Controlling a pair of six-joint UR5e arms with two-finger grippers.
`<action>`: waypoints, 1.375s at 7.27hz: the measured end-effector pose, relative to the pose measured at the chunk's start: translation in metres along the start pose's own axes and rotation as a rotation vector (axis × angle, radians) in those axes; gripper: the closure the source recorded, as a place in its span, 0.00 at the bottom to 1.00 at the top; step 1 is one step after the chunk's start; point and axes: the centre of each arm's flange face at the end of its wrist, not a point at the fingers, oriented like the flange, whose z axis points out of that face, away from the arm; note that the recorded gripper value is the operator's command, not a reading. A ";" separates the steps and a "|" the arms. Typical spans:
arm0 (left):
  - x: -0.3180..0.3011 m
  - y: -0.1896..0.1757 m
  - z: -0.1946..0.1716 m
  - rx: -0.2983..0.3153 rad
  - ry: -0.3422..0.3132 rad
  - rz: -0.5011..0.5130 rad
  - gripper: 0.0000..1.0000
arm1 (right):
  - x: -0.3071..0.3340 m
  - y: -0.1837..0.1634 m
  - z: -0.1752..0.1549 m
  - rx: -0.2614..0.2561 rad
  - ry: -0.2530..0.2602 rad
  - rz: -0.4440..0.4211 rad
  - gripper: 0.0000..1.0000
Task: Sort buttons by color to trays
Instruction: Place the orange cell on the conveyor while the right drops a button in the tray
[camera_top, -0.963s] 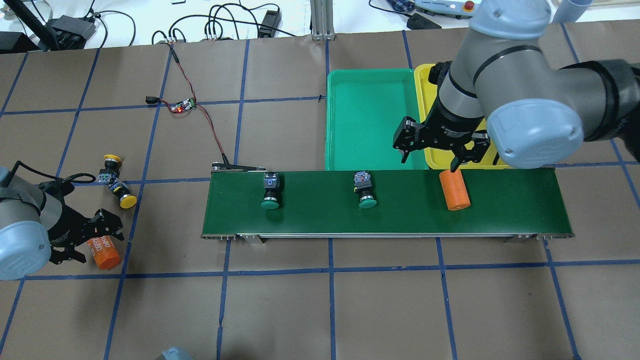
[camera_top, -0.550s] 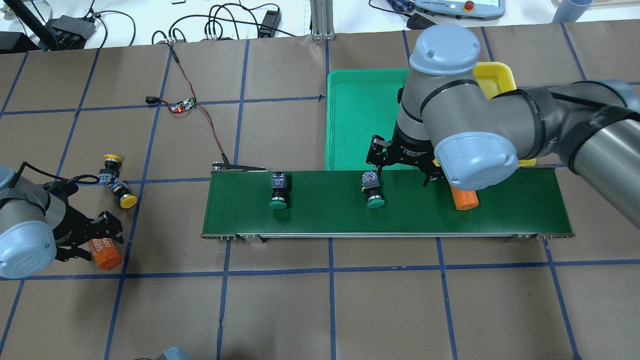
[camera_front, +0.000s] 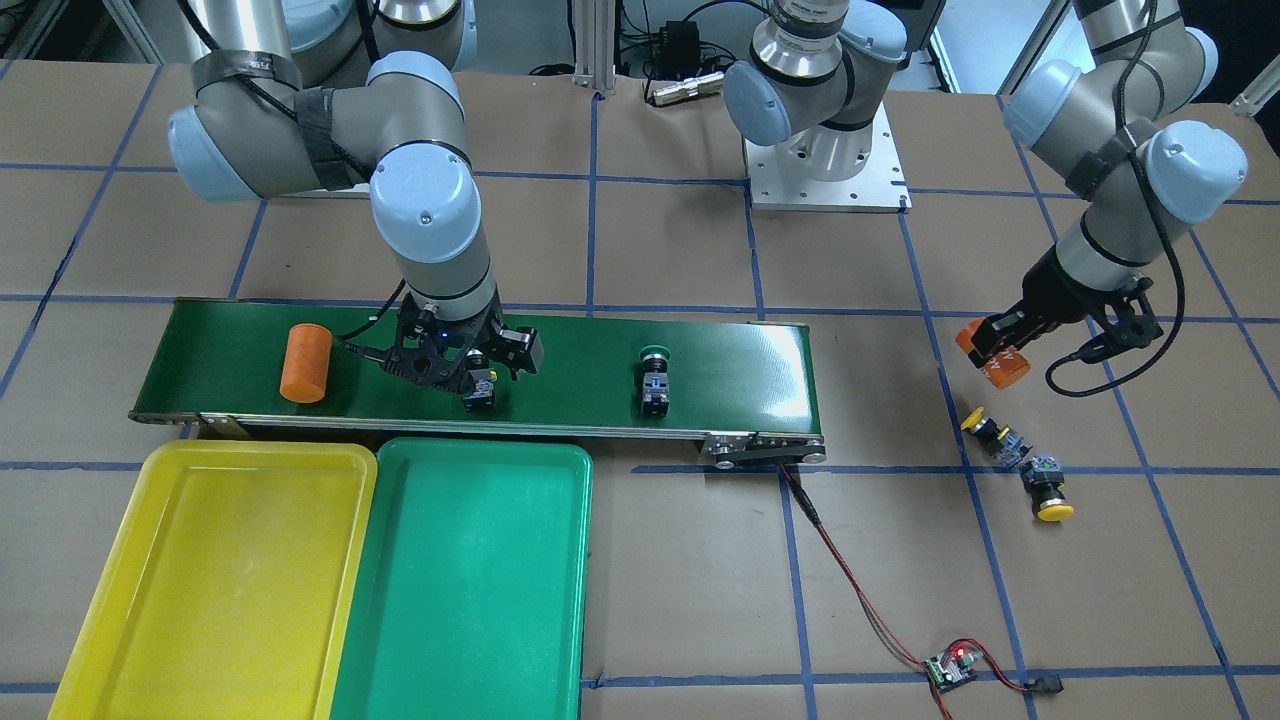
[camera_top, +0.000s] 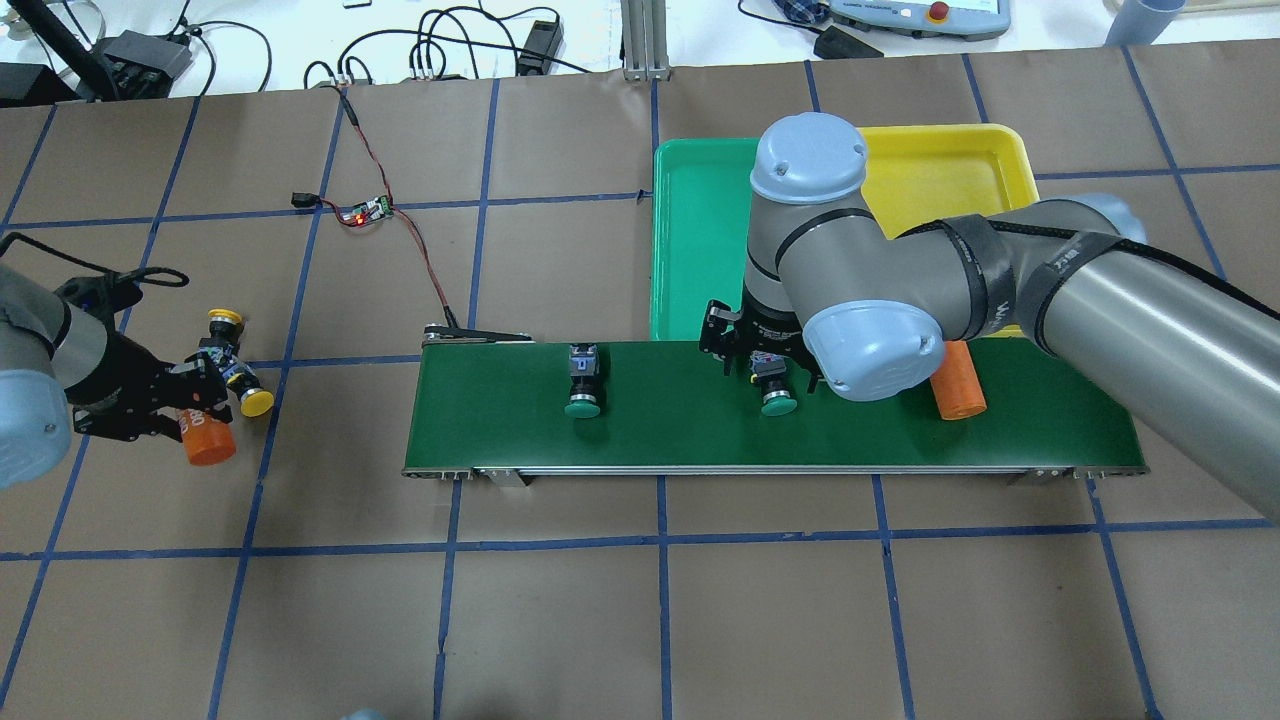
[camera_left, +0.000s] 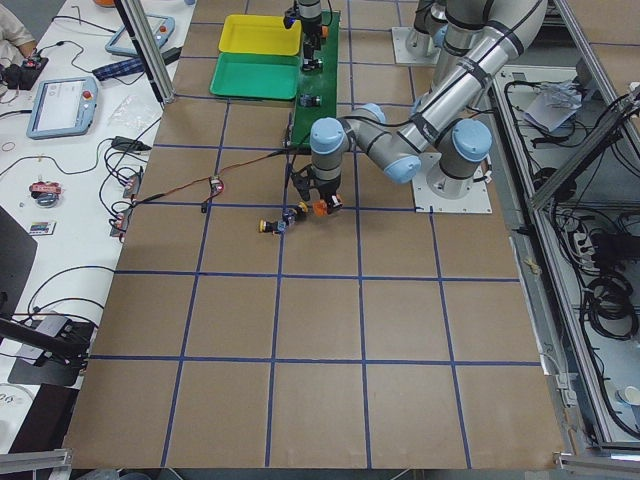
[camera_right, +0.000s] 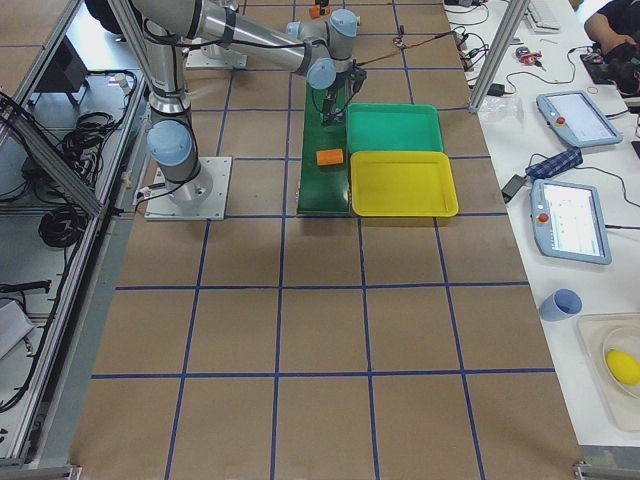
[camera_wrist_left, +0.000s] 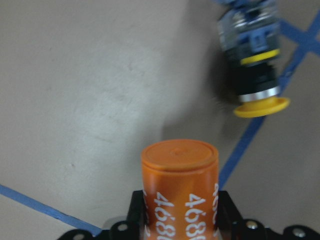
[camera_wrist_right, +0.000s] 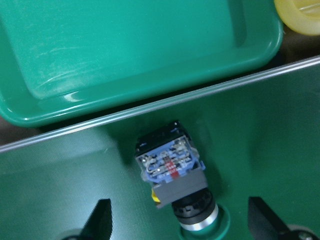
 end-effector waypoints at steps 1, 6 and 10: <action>0.045 0.004 -0.008 0.009 0.018 0.101 1.00 | -0.001 -0.003 0.008 -0.011 0.012 -0.003 0.76; 0.224 0.068 0.002 -0.008 -0.052 0.565 1.00 | 0.007 -0.021 -0.011 0.025 0.002 -0.016 1.00; 0.242 0.062 0.014 -0.031 0.003 0.504 1.00 | 0.033 -0.086 -0.065 0.152 -0.024 -0.035 1.00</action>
